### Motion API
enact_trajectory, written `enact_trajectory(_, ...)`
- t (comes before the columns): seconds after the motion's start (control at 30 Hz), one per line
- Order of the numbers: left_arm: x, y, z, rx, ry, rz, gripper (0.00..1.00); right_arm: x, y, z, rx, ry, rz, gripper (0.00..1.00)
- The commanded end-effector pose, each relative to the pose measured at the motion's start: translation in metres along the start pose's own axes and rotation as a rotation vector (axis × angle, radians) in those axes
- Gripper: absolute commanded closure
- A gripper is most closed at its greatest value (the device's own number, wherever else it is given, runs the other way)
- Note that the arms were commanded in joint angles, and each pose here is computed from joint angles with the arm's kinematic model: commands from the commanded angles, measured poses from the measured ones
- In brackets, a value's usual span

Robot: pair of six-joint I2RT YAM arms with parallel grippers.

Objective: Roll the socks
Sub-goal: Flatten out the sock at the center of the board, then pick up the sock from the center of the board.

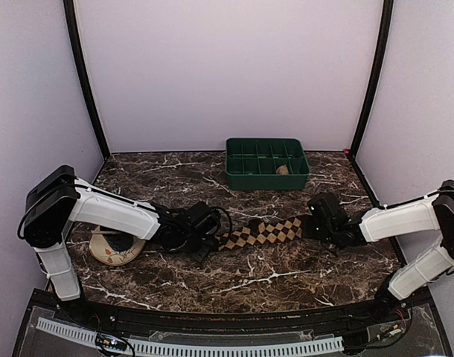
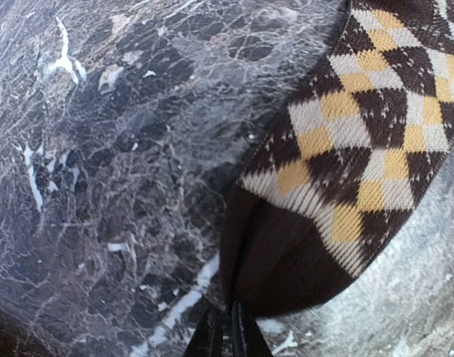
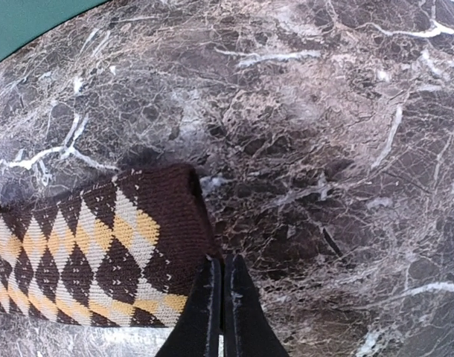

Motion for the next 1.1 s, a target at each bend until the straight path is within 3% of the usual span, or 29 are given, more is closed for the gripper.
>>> enact_trajectory(0.0,-0.006,0.018,-0.002,0.001,0.042,-0.092,0.9,0.001,-0.005,0.001,-0.016,-0.039,0.016,1.0)
enact_trajectory(0.27,-0.014,0.053,0.033,-0.139,0.052,-0.162,0.8,0.011,-0.006,0.003,-0.02,-0.031,0.041,1.0)
enact_trajectory(0.43,-0.032,0.061,0.059,-0.223,-0.017,-0.231,0.76,0.015,-0.005,0.004,-0.023,-0.024,0.051,1.0)
enact_trajectory(0.7,-0.056,0.024,0.056,-0.156,-0.093,-0.276,0.83,0.034,0.006,0.019,-0.056,0.013,0.079,1.0)
enact_trajectory(1.07,-0.037,-0.011,0.032,-0.084,-0.022,-0.222,0.85,0.087,0.035,0.051,-0.112,0.074,0.159,1.0)
Point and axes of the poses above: each gripper's point midway between its finger pads, its own y axis back along the fingers, its own x axis along the line the jaws close on, z = x × y, the point moved 2 cm from there along y, back along the fingers, and after that the axes turned 10 degrees about y, right-handed, at the moved point
